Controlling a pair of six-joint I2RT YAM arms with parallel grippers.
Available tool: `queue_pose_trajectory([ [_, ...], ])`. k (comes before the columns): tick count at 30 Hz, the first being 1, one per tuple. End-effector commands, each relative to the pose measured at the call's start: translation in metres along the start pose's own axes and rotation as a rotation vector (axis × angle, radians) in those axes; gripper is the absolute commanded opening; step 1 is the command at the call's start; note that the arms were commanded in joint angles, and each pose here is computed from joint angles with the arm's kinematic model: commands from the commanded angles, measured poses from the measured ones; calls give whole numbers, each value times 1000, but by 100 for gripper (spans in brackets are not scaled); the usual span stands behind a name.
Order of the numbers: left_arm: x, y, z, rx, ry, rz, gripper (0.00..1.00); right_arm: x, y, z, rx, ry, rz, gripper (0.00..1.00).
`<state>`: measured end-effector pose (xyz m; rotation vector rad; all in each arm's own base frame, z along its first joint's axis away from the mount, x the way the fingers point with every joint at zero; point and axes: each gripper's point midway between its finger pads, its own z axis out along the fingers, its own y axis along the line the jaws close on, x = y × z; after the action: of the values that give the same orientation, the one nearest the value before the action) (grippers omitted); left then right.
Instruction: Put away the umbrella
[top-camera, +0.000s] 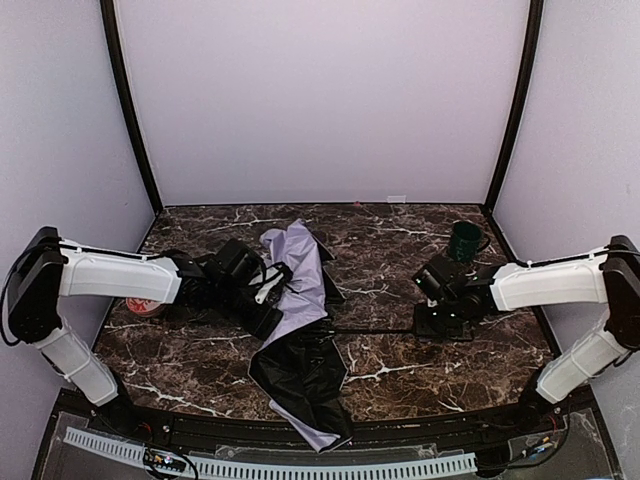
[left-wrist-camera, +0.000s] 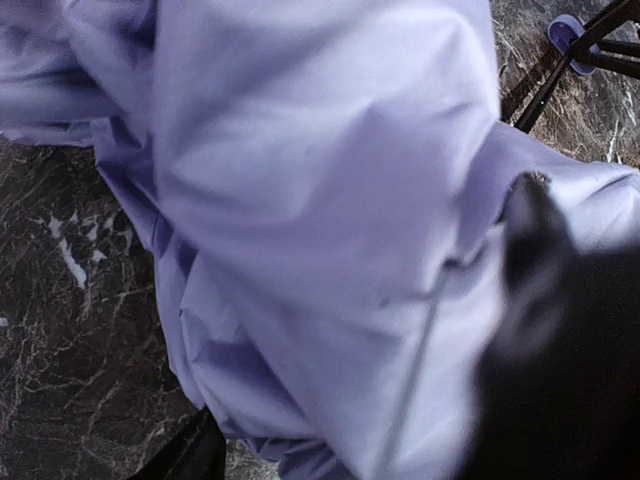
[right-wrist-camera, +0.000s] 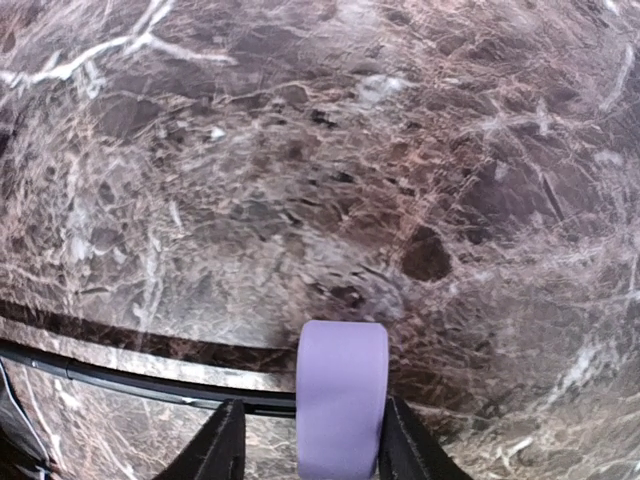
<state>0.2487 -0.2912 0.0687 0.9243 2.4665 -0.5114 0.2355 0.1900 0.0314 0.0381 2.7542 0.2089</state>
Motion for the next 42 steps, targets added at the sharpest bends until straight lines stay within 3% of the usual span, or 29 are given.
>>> queue_pose_trajectory([
  [1, -22, -32, 4, 104, -58, 74, 65, -6, 30, 5, -123, -11, -19, 38],
  [11, -18, -58, 29, 198, -24, 80, 64, -3, 115, 10, -306, -15, -174, 36],
  [17, -40, -82, 16, 238, -89, 126, 64, 8, 182, -3, -466, -6, -249, 36],
  [33, -53, -89, 12, 252, -130, 167, 64, 25, 260, -32, -656, -4, -364, 40],
  [42, -55, -82, 7, 206, -141, 182, 64, 16, 264, -46, -662, -43, -390, 42],
])
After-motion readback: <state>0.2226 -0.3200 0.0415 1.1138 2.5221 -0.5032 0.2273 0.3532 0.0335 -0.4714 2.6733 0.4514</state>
